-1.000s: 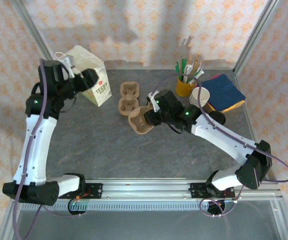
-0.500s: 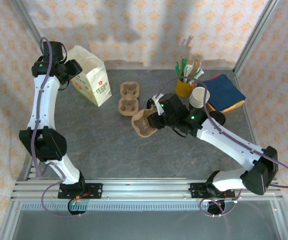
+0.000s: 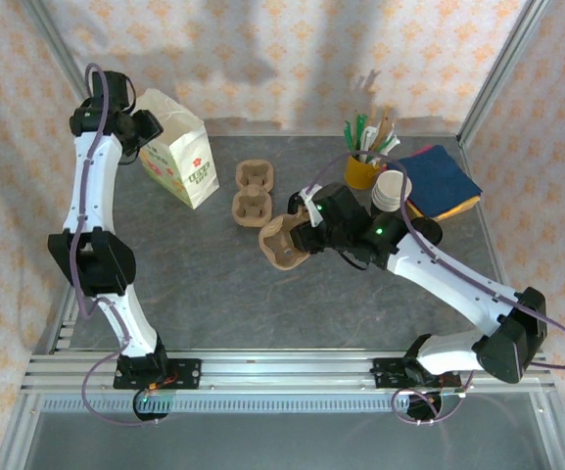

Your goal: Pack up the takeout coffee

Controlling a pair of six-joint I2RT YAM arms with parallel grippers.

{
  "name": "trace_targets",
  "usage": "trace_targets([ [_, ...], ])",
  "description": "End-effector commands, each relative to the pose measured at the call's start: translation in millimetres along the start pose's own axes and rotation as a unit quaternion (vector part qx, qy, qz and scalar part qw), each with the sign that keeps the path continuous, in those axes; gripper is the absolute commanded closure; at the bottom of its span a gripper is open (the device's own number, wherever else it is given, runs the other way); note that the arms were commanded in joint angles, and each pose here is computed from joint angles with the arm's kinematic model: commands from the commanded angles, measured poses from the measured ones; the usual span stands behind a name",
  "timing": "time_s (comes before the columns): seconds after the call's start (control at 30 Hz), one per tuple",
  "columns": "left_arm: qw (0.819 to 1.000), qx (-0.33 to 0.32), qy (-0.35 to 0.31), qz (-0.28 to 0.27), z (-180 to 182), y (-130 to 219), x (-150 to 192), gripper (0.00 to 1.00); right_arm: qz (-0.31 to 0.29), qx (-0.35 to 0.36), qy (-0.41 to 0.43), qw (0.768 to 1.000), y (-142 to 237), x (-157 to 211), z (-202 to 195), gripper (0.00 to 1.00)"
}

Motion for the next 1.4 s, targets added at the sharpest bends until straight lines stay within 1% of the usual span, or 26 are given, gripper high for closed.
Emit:
trace_targets([
  [0.0, 0.999, -0.031, -0.011, 0.008, 4, -4, -2, 0.5, -0.001, -0.002, -0.005, 1.0, 7, 1, 1, 0.61],
  [0.13, 0.999, -0.038, -0.01, 0.014, 6, -14, -2, 0.58, 0.001, -0.002, -0.006, 1.0, 7, 1, 1, 0.61],
  [0.23, 0.999, -0.041, -0.01, 0.02, 6, -21, -1, 0.59, 0.002, -0.003, -0.006, 1.0, 7, 2, 1, 0.61],
  [0.3, 0.999, -0.043, -0.012, 0.022, 6, -24, -1, 0.64, 0.002, -0.003, -0.006, 1.0, 7, 1, 1, 0.61],
  [0.37, 0.999, -0.045, -0.013, 0.023, 7, -25, -2, 0.67, 0.002, -0.003, -0.006, 1.0, 6, 1, 1, 0.61],
  [0.43, 0.999, -0.046, -0.016, 0.021, 6, -24, -2, 0.73, 0.002, -0.003, -0.005, 1.0, 6, 2, 1, 0.61],
  [0.57, 0.998, -0.049, -0.017, 0.019, 7, -19, -2, 0.84, 0.005, -0.005, -0.009, 1.0, 4, 3, 1, 0.61],
  [0.63, 0.998, -0.049, -0.019, 0.018, 7, -15, -2, 0.92, 0.005, -0.005, -0.01, 1.0, 3, 4, 1, 0.61],
  [0.83, 0.999, -0.045, -0.018, 0.019, 10, 5, 6, 0.97, 0.005, -0.006, -0.013, 1.0, 5, 5, 1, 0.62],
  [0.87, 0.999, -0.043, -0.018, 0.014, 11, 19, 8, 0.98, 0.003, -0.007, -0.013, 1.0, 6, 5, 1, 0.62],
  [0.93, 0.999, -0.042, -0.02, 0.023, 17, 30, 20, 0.99, 0.003, -0.007, -0.016, 1.0, 8, 5, 1, 0.62],
  [1.17, 0.998, -0.032, -0.026, 0.051, 43, 73, 77, 0.99, -0.009, -0.02, -0.025, 0.999, 18, 6, 2, 0.62],
  [1.27, 0.998, -0.018, -0.025, 0.047, 50, 93, 101, 1.0, -0.006, -0.023, -0.028, 0.999, 21, 5, 3, 0.62],
  [1.37, 0.998, -0.013, -0.022, 0.054, 57, 105, 124, 1.0, -0.005, -0.024, -0.032, 0.999, 25, 4, 4, 0.62],
])
Point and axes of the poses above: each hand's point on the last joint's axis, 136 mm out from that joint toward the fingers, its own y axis back along the fingers, its own z axis along the line the jaws close on, x = y × z, the point moved 8 cm from there along y, back along the fingers, and after that the axes turned 2 degrees about -y, right-handed, at the moved point
